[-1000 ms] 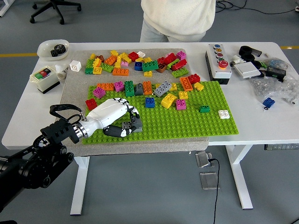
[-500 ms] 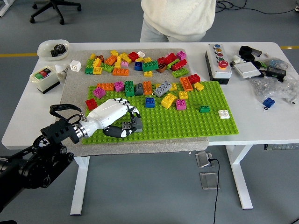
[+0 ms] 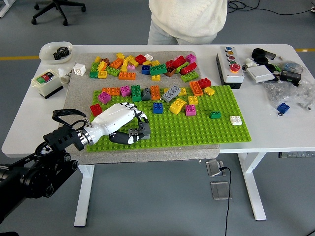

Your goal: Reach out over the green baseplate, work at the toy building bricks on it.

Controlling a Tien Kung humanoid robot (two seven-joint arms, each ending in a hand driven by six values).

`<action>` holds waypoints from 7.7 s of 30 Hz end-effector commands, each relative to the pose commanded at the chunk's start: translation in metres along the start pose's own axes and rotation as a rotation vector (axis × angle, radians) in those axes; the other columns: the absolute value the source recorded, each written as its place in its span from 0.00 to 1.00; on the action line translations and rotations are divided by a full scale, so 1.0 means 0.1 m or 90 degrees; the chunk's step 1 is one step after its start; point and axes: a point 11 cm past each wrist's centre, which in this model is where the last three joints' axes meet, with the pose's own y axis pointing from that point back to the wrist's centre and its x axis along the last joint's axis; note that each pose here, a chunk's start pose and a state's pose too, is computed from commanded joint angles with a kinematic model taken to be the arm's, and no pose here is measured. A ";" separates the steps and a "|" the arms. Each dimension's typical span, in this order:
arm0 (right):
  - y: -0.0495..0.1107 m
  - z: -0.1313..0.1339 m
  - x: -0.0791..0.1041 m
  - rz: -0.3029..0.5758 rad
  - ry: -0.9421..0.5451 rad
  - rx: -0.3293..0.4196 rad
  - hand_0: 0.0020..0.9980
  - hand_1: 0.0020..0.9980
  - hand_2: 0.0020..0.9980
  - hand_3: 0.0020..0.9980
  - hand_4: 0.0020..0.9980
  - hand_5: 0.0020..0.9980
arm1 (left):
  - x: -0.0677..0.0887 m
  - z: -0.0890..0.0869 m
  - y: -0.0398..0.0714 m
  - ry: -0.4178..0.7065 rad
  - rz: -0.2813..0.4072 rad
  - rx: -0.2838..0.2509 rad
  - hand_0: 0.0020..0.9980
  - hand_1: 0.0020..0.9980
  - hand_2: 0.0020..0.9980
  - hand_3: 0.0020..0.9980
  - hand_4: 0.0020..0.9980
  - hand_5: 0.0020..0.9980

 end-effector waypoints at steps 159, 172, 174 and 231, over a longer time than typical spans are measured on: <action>0.00 0.00 -0.01 -0.002 0.000 0.000 0.74 0.61 0.63 0.53 0.75 0.50 | 0.02 0.06 -0.03 0.128 0.005 0.010 0.89 0.79 0.80 0.79 0.83 0.27; 0.00 0.05 -0.01 0.000 -0.002 -0.005 0.74 0.61 0.63 0.53 0.75 0.50 | 0.33 0.07 0.08 0.160 0.095 0.034 0.93 0.84 0.83 0.69 0.98 0.43; 0.00 0.06 0.00 0.002 -0.003 -0.006 0.74 0.61 0.63 0.53 0.75 0.50 | 0.37 0.08 0.11 0.161 0.106 0.039 0.97 0.86 0.84 0.60 1.00 0.53; 0.00 0.06 0.08 0.012 -0.014 -0.005 0.74 0.61 0.63 0.53 0.76 0.50 | -0.10 0.20 0.36 0.193 0.061 0.125 1.00 0.90 0.85 0.63 1.00 0.82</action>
